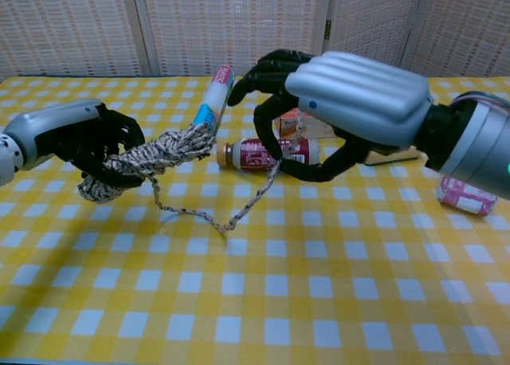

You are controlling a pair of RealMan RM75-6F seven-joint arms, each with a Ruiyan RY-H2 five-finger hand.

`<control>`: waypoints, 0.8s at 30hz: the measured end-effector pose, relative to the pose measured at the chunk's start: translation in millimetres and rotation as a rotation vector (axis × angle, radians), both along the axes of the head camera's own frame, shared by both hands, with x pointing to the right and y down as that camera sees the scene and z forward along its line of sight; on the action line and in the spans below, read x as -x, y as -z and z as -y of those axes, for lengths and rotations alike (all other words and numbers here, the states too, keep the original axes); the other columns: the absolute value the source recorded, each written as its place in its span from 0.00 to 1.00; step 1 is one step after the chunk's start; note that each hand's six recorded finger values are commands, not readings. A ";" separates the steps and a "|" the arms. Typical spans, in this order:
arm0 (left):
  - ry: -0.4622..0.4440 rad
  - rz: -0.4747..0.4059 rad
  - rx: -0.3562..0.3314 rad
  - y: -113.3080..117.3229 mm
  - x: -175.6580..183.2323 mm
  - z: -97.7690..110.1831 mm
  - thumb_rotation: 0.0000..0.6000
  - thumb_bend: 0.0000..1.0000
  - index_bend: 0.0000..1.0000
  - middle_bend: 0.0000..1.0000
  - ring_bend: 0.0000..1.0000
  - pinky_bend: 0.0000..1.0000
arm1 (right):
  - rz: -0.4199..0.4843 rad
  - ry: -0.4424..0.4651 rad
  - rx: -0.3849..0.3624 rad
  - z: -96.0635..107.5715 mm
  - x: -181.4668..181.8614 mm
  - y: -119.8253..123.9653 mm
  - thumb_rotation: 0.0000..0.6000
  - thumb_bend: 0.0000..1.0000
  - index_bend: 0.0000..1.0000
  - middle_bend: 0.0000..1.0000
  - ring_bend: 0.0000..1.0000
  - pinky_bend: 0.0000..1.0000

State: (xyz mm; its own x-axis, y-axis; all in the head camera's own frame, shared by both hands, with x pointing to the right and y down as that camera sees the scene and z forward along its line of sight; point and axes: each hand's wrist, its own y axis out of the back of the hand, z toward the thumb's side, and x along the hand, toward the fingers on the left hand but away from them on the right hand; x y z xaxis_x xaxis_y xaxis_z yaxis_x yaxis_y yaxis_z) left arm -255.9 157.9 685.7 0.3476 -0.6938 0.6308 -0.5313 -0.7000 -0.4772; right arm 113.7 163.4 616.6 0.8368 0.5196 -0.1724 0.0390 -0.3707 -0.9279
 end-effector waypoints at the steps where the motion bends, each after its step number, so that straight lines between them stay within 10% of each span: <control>1: -0.006 -0.012 0.009 -0.4 -5.7 0.1 1.00 0.46 0.75 0.71 0.71 0.78 | 0.018 -0.001 -0.022 4.2 6.4 8.8 1.00 0.45 0.64 0.20 0.11 0.04; 12: -0.090 -0.142 0.095 1.5 -61.5 -10.7 1.00 0.46 0.76 0.72 0.71 0.78 | 0.026 -0.056 -0.126 41.4 35.3 38.2 1.00 0.45 0.65 0.20 0.11 0.04; 24: -0.091 -0.461 0.214 31.3 -94.5 -17.5 1.00 0.46 0.76 0.72 0.71 0.78 | -0.178 -0.218 -0.097 79.4 -13.8 -11.6 1.00 0.45 0.66 0.20 0.11 0.04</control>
State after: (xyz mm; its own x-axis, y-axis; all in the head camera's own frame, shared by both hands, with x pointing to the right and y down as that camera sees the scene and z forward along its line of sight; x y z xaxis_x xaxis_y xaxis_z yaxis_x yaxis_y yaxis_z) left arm -161.5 175.3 654.4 0.6756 -0.5203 0.5223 -0.5852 -0.8094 -0.0494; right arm 127.6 83.9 628.2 0.6646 0.7052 -0.2469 -0.0585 -0.2803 -0.9581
